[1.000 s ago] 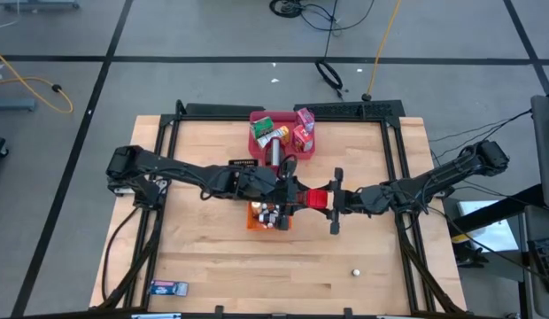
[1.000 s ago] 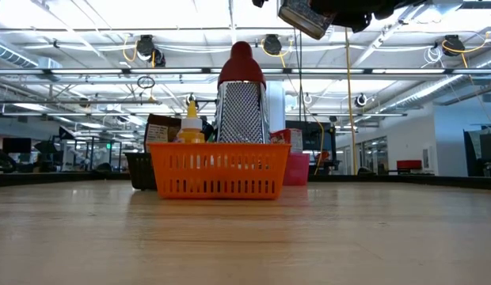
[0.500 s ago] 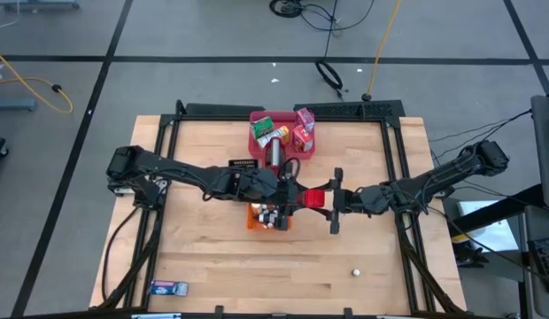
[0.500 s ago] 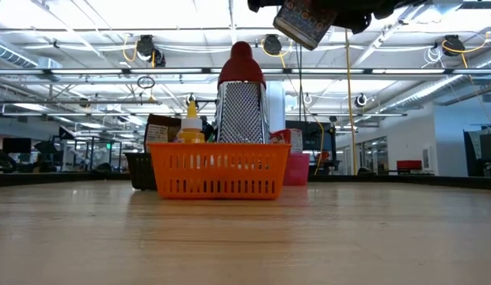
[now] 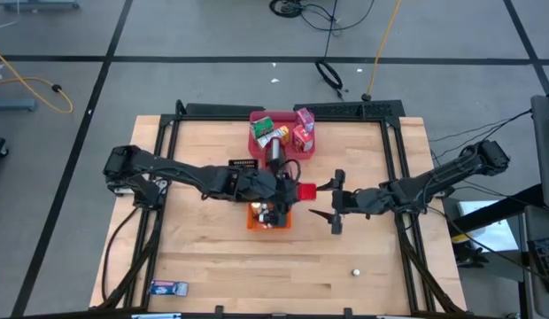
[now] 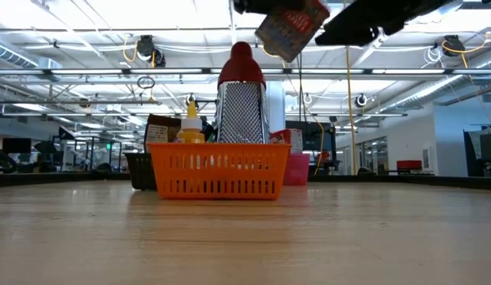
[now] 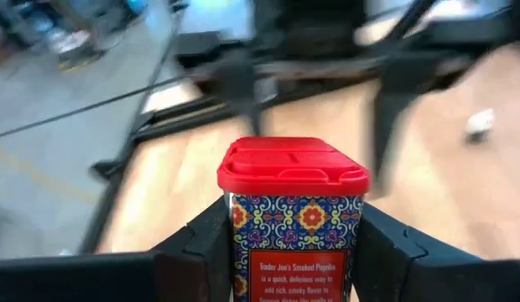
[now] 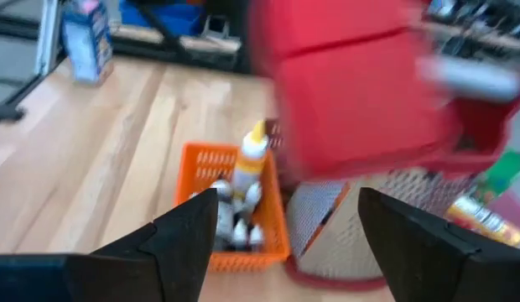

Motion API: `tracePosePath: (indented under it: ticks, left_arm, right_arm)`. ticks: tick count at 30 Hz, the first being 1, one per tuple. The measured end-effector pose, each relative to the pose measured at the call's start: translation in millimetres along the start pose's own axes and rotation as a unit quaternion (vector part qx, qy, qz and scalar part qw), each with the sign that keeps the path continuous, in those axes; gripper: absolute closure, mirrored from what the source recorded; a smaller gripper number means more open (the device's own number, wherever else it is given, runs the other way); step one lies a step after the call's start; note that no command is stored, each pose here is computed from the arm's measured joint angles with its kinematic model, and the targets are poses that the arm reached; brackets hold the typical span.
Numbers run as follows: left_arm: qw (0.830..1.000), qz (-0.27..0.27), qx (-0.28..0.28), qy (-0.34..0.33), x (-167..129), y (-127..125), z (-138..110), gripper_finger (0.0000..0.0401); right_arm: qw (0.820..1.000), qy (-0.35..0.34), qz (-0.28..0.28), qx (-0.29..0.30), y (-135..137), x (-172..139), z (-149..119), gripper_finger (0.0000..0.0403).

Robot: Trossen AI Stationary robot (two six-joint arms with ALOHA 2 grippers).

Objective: Pick & Place Kitchen Items
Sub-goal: Put the red seasoning can into the black bin

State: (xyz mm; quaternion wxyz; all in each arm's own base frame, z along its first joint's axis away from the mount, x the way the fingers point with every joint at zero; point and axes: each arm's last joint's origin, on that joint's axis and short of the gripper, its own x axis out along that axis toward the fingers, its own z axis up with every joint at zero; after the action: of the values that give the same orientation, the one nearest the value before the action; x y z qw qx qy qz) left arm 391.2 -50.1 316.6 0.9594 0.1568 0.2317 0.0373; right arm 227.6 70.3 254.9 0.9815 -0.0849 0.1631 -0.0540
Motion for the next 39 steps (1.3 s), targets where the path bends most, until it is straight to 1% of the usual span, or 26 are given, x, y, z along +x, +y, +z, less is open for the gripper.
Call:
tracePosePath:
  ticks: [3,6,7,9,12,13,16,17,20,22,24,28,33,35,39]
  left_arm:
    - [0.999,0.022,-0.001,0.03,-8,4,-3,0.0219]
    - [0.998,0.035,-0.004,0.054,-18,7,-4,0.0235]
    - [0.997,0.035,-0.002,0.072,-22,8,-7,0.0241]
    - [0.997,0.034,-0.014,0.07,-28,10,-5,0.0244]
    - [0.995,0.03,-0.024,0.094,-43,11,-6,0.0244]
    - [0.995,0.028,-0.029,0.088,-49,11,-4,0.0241]
    - [0.993,0.016,-0.033,0.111,-64,8,-5,0.022]
    - [0.993,0.013,-0.036,0.108,-69,8,-4,0.0214]
    - [0.991,0.013,-0.041,0.13,-85,6,-6,0.0215]
    - [0.99,0.023,-0.044,0.135,-92,7,-6,0.0228]
    - [0.985,0.032,-0.043,0.165,-100,5,-11,0.024]
    - [0.977,0.076,-0.055,0.192,-109,9,-16,0.0242]
    - [0.963,0.125,-0.056,0.231,-113,15,-26,0.0213]
    - [0.956,0.141,-0.056,0.249,-115,17,-30,0.0212]
    - [0.951,0.156,-0.058,0.262,-111,22,-38,0.024]
  right_arm:
    - [1.0,0.016,0.004,0.01,1,-1,-3,0.0119]
    - [0.999,0.029,0.002,0.019,0,-1,-6,0.0123]
    - [0.999,0.031,0.002,0.021,0,-1,-7,0.0123]
    - [0.999,0.038,0.002,0.025,0,-1,-8,0.0125]
    - [0.999,0.044,0.002,0.025,0,-1,-9,0.0125]
    - [0.999,0.046,0.001,0.025,0,-1,-10,0.0124]
    - [0.999,0.047,0.002,0.024,0,-1,-10,0.0122]
    - [0.999,0.049,0.002,0.023,0,-1,-10,0.0121]
    - [0.998,0.05,0.001,0.022,0,-1,-11,0.0122]
    - [0.998,0.053,0.001,0.021,0,-1,-11,0.0124]
    - [0.998,0.052,0.001,0.022,0,-1,-11,0.0125]
    - [0.998,0.052,0.001,0.022,0,-1,-11,0.0124]
    - [0.999,0.048,0.001,0.024,0,-1,-10,0.0126]
    - [0.999,0.049,0.001,0.023,0,-1,-11,0.0126]
    - [0.998,0.049,0.0,0.033,0,-1,-10,0.0124]
